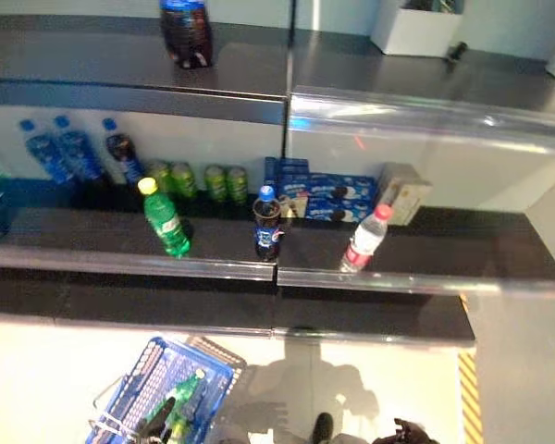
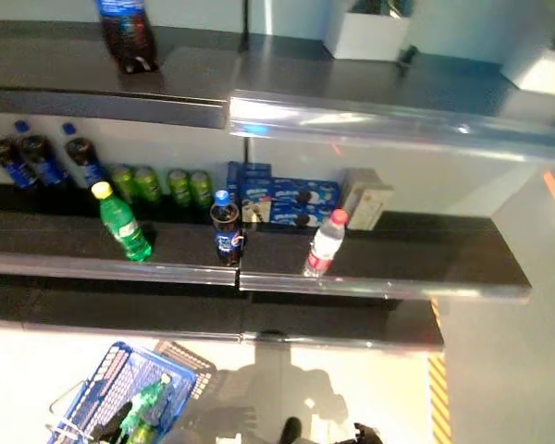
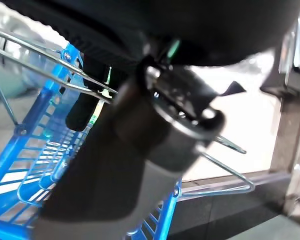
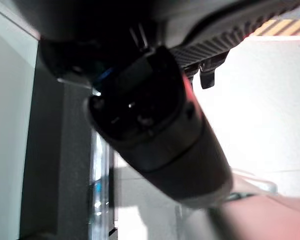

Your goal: Pick up the drink and place into the basket.

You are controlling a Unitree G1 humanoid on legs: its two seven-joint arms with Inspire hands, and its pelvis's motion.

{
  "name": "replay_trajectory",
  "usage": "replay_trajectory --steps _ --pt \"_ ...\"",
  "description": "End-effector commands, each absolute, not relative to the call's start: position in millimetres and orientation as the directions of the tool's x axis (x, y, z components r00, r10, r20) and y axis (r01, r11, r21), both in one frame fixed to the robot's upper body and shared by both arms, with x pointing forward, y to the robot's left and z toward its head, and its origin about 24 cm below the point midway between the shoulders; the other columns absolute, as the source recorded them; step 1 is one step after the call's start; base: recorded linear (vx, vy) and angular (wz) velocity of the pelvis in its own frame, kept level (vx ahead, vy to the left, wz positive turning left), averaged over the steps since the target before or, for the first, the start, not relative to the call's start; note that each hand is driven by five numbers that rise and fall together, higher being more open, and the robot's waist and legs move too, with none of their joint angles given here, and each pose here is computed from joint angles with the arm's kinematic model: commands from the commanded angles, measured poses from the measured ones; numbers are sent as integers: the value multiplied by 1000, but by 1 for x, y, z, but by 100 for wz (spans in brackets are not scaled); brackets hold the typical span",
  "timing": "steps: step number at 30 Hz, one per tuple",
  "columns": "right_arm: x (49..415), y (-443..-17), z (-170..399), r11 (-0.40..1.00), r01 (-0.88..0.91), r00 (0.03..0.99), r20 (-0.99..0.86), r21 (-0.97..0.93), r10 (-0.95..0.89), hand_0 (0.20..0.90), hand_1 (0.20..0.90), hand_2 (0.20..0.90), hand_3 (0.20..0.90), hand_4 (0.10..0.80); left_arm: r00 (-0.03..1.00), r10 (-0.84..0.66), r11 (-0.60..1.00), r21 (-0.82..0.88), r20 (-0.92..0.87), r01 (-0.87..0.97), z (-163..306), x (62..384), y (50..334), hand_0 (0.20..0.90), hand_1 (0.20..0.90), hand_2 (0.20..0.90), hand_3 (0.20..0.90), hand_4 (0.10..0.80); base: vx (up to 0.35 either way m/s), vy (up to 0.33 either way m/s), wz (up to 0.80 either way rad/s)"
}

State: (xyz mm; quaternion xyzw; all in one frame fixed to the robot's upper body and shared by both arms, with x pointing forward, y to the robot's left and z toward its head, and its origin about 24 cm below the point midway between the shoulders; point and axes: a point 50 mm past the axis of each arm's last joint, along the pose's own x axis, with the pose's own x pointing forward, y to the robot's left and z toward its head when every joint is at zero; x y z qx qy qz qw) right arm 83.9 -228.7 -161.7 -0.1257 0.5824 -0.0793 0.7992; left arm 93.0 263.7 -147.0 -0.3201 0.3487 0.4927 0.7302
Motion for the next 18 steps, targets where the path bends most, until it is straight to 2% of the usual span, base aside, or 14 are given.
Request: replay_trajectory --steps 1,3,7,10,11,12,14,15,16,18 --pt "107 -232 -155 961 16 387 -885 -274 -259 900 900 900 900 800 387 446 391 -214 -807 -895 -147 102 239 300 300 300 200 100 -35 92 48" --pt "109 -232 -154 967 16 410 -881 -254 -238 900 900 900 900 800 405 442 404 -225 -800 -887 -146 105 235 300 300 300 200 100 -15 70 33" --pt "123 -217 -148 969 -101 506 -851 -224 -144 900 900 900 900 800 414 449 456 -196 -792 -868 -143 110 237 300 300 300 200 100 31 95 21" --pt "152 -192 -126 930 -274 634 -773 -245 -17 900 900 900 900 800 426 462 484 -181 -778 -856 -137 112 249 300 300 300 200 100 22 102 -13" --pt "155 -189 -122 921 -295 650 -760 -254 -1 900 900 900 900 800 425 465 483 -180 -777 -857 -137 111 251 300 300 300 200 100 13 73 -7" --pt "166 -182 -109 893 -343 713 -700 -292 44 900 900 900 900 800 421 473 479 -175 -774 -860 -135 111 255 300 300 300 200 100 4 40 -2" --pt "179 -176 -88 865 -377 771 -630 -330 95 900 900 900 900 800 416 483 476 -168 -771 -863 -132 109 260 300 300 300 200 100 0 0 0" --pt "195 -174 -59 840 -361 858 -497 -406 128 900 900 900 900 800 407 492 471 -157 -770 -868 -131 108 264 300 300 300 200 100 0 0 0" --pt "194 -174 -59 840 -361 858 -498 -406 128 900 900 900 900 800 406 492 471 -157 -770 -868 -131 108 264 300 300 300 200 100 -22 1 4" --pt "212 -174 -23 822 -298 935 -321 -485 150 900 900 900 900 800 387 503 453 -146 -773 -880 -131 101 266 300 300 300 200 100 0 0 0"
